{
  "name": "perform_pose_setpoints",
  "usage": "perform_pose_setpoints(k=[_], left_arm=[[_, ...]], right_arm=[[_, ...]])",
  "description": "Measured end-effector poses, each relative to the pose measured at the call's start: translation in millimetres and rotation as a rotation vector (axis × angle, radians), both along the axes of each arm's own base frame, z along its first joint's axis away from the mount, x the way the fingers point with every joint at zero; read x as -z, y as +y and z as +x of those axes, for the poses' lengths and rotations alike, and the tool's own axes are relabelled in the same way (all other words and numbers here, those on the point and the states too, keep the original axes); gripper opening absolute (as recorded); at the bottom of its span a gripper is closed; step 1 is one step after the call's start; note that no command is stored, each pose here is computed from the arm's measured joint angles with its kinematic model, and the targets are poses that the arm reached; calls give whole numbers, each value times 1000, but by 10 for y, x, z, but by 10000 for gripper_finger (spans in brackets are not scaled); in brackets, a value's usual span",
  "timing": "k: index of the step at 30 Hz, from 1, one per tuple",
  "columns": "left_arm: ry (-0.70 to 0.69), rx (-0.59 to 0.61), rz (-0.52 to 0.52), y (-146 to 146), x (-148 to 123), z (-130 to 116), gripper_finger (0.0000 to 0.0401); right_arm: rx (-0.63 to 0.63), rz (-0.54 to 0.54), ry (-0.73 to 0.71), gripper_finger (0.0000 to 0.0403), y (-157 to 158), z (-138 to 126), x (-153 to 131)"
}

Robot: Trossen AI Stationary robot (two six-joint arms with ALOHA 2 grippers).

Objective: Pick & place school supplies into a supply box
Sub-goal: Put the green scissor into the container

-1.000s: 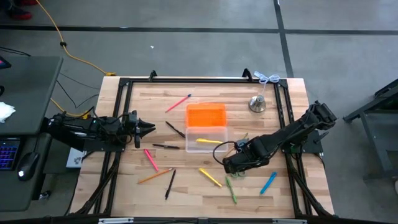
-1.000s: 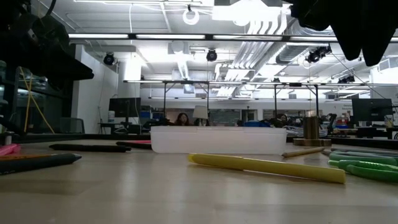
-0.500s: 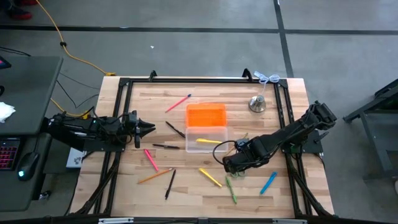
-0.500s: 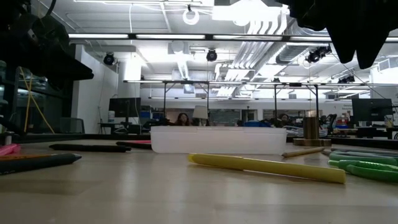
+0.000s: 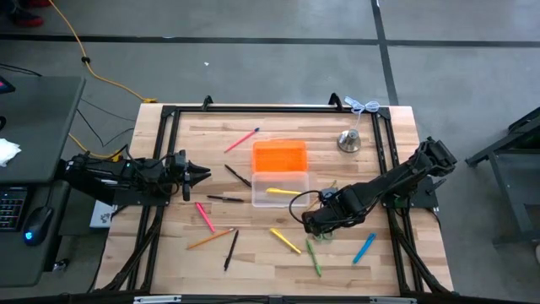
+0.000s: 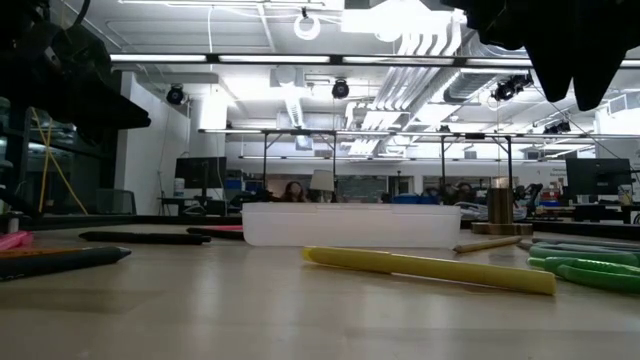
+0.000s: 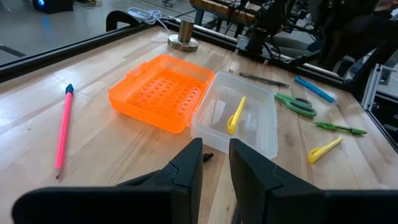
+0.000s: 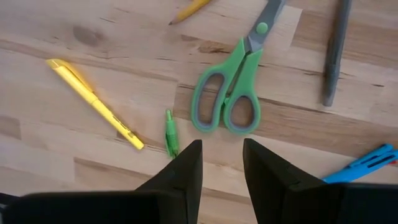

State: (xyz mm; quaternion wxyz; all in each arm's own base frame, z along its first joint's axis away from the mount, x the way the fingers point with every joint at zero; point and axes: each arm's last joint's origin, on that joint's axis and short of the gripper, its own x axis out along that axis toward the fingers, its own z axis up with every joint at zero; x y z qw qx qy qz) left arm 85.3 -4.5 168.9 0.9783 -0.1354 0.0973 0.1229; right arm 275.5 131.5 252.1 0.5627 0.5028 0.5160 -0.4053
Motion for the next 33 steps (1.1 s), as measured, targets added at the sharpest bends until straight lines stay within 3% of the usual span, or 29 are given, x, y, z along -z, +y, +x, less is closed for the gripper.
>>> perform_pose_setpoints(k=[17,33], left_arm=[[0,0,0,0,0,0,111],[0,0,0,0,0,0,111]], right_arm=[[-14,-10,104,94,88,160,358],[-12,-36,120,94,95,186,434]])
